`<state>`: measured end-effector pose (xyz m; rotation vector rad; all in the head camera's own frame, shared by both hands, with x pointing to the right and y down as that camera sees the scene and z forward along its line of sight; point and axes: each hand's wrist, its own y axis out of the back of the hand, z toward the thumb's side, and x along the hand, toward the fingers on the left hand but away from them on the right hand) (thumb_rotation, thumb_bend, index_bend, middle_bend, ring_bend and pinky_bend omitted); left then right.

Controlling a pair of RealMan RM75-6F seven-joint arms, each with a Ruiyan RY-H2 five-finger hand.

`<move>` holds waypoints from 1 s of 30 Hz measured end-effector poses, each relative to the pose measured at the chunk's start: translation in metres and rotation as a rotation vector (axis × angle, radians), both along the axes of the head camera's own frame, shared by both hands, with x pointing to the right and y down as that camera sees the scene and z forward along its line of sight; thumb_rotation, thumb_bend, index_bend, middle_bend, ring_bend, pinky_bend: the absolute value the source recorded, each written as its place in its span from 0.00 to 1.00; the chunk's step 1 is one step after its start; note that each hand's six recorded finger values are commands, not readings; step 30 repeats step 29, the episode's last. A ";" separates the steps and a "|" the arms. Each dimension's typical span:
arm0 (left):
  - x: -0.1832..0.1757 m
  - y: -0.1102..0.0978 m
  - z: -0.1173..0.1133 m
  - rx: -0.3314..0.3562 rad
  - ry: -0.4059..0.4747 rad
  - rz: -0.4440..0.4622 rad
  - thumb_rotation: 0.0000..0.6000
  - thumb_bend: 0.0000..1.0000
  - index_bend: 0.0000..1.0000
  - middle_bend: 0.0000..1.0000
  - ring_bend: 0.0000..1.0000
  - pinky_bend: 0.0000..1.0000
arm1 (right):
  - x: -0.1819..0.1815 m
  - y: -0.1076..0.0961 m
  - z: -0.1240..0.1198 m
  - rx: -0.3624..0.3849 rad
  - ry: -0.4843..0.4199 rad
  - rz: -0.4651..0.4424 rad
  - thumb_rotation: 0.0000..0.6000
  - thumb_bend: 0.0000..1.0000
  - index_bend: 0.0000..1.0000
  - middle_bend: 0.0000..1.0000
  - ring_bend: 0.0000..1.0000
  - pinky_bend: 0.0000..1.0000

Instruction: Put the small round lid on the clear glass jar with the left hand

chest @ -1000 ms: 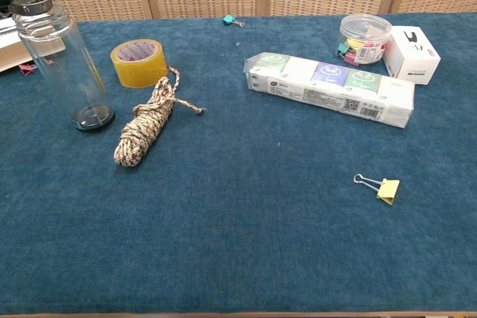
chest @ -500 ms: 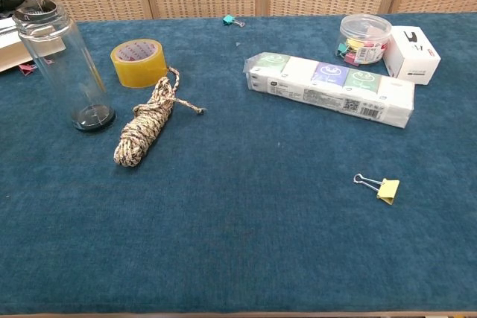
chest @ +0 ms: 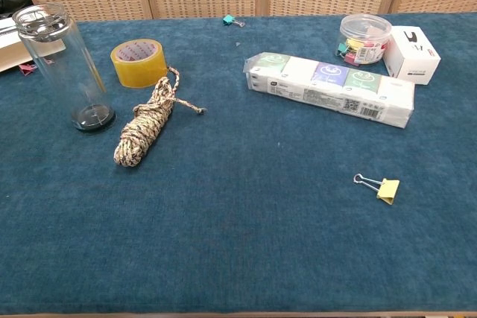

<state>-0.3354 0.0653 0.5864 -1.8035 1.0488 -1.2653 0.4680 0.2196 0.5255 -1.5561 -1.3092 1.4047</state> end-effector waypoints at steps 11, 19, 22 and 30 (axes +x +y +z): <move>-0.022 0.009 -0.022 0.057 -0.020 -0.012 1.00 0.47 0.02 0.00 0.00 0.00 | -0.003 0.001 0.002 -0.007 0.001 -0.011 1.00 0.00 0.02 0.00 0.00 0.00; -0.077 0.060 -0.024 0.025 -0.063 -0.081 1.00 0.46 0.00 0.00 0.00 0.00 | -0.007 0.002 0.000 0.000 -0.003 -0.020 1.00 0.00 0.02 0.00 0.00 0.00; -0.098 0.087 -0.024 -0.003 -0.073 -0.113 1.00 0.36 0.00 0.00 0.00 0.00 | -0.009 0.002 0.000 0.000 -0.004 -0.024 1.00 0.00 0.02 0.00 0.00 0.00; -0.132 0.142 -0.033 -0.054 -0.128 -0.163 1.00 0.25 0.00 0.00 0.00 0.00 | -0.011 0.003 -0.002 0.003 -0.006 -0.031 1.00 0.00 0.02 0.00 0.00 0.00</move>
